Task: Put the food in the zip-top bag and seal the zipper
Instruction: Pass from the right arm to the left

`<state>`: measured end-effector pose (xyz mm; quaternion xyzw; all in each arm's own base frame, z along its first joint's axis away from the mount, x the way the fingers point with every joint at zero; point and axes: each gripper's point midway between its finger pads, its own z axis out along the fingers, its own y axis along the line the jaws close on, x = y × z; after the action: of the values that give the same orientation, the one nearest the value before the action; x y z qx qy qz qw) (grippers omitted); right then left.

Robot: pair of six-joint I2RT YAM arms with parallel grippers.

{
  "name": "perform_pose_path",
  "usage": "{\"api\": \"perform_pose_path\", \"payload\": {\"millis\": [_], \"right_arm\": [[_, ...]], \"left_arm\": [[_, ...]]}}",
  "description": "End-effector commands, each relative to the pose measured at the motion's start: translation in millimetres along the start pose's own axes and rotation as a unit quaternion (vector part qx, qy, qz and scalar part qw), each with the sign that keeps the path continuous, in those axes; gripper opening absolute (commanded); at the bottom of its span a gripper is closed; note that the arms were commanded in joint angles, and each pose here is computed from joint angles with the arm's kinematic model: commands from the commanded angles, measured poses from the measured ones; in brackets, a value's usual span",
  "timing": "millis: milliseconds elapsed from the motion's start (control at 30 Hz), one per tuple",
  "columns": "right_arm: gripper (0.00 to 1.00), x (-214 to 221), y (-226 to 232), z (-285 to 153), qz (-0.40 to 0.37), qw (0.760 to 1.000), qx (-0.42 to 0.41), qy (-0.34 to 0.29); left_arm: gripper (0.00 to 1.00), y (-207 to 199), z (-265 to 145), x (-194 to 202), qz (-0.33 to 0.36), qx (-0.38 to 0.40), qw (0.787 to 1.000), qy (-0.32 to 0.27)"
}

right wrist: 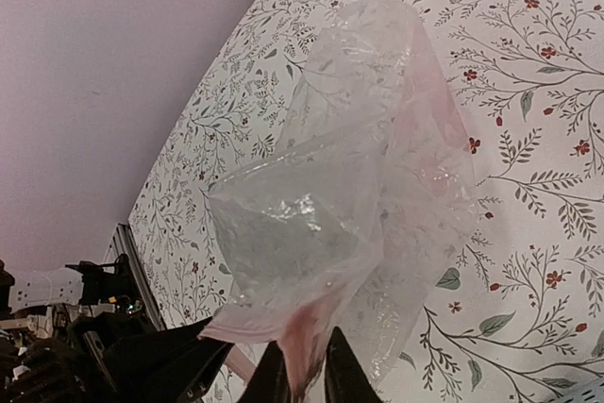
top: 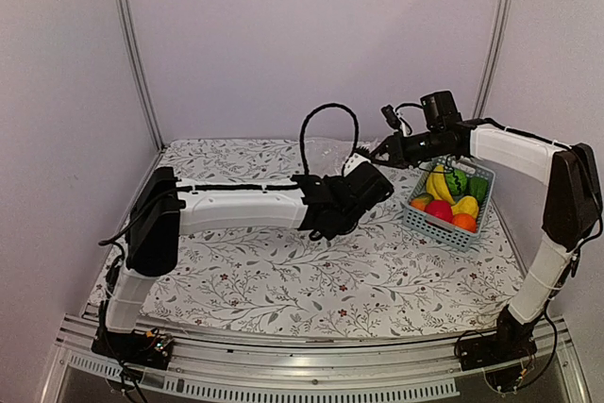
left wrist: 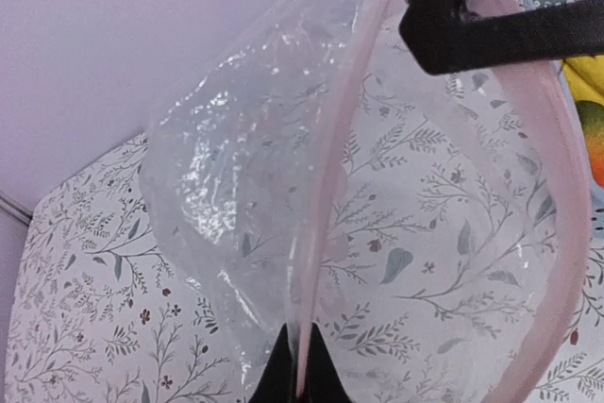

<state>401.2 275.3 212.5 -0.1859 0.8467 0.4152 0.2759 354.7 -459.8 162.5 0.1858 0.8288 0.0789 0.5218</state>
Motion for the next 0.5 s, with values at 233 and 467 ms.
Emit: {"api": "perform_pose_path", "payload": {"millis": [233,467], "right_arm": [[0.64,-4.2,-5.7,-56.8,-0.126,0.992,0.02,-0.021],[0.75,0.8,-55.1,-118.3,-0.139,0.985,0.091,-0.035]], "left_arm": [[0.0,66.8,-13.9,-35.7,0.038,-0.012,0.998,-0.049],[0.0,94.3,-15.7,-19.8,0.105,0.02,0.994,-0.03]]}}
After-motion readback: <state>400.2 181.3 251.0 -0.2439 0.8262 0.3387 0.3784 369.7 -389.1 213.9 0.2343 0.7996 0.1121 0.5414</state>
